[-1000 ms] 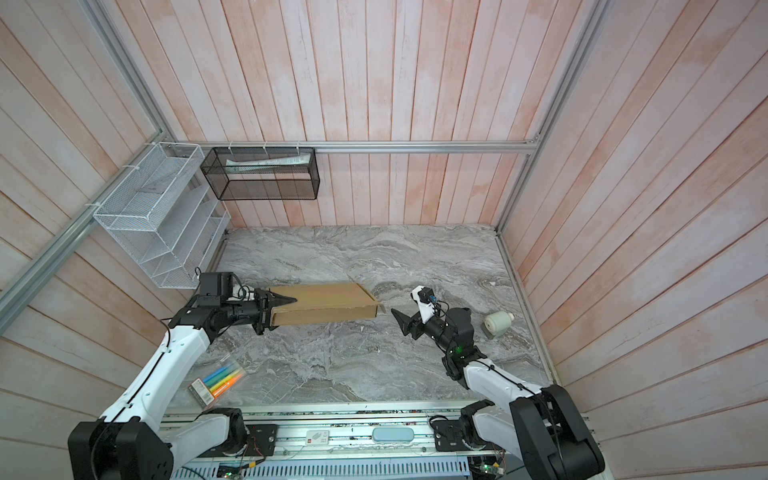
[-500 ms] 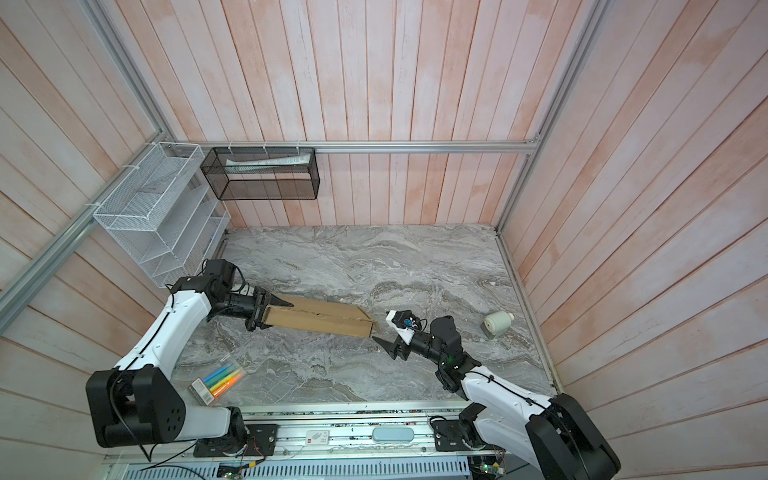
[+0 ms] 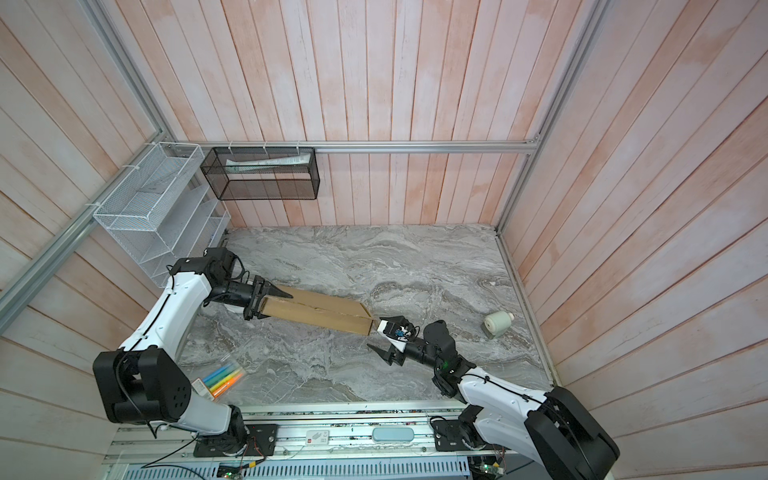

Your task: Fold the paper box

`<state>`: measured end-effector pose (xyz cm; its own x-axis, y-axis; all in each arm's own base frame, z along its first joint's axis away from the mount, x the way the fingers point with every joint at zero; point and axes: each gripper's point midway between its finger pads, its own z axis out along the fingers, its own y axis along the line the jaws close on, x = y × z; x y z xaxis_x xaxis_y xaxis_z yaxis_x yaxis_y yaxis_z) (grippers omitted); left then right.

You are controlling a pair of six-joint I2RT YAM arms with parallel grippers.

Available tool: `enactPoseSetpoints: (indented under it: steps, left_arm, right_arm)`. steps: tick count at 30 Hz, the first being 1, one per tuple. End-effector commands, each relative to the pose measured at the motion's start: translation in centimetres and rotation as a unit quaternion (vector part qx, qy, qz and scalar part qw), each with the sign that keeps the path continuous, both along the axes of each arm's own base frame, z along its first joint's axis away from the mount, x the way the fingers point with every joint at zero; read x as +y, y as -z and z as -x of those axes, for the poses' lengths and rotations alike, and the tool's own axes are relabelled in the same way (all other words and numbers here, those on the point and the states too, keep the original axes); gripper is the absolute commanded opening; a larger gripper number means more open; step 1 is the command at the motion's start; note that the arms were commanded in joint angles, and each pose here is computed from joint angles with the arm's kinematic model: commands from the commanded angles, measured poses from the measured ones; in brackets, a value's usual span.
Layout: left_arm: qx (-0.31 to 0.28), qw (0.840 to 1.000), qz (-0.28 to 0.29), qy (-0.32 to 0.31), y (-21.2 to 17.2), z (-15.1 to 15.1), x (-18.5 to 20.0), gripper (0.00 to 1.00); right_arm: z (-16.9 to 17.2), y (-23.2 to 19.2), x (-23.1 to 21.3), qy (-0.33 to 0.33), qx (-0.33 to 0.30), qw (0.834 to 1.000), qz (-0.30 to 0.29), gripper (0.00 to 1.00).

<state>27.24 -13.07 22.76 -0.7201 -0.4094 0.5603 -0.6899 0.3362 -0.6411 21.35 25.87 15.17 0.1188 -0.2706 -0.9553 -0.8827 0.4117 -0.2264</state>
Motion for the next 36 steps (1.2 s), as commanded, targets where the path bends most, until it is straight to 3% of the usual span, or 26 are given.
enactPoseSetpoints:
  steps: [1,21,36]
  left_arm:
    - [-0.004,1.0,0.018,0.01,-1.1,0.4,-0.2,0.16]
    - [-0.004,1.0,0.016,0.016,-1.7,1.2,-0.2,0.14]
    - [-0.005,1.0,0.018,0.021,-1.9,1.6,-0.3,0.14]
  right_arm:
    - [-0.4,-1.0,0.2,0.006,-0.034,0.999,-0.012,0.8]
    - [1.5,-4.0,4.9,-0.088,-0.082,0.991,-0.054,0.79]
    - [1.8,-4.9,7.1,-0.108,-0.101,0.987,-0.061,0.78]
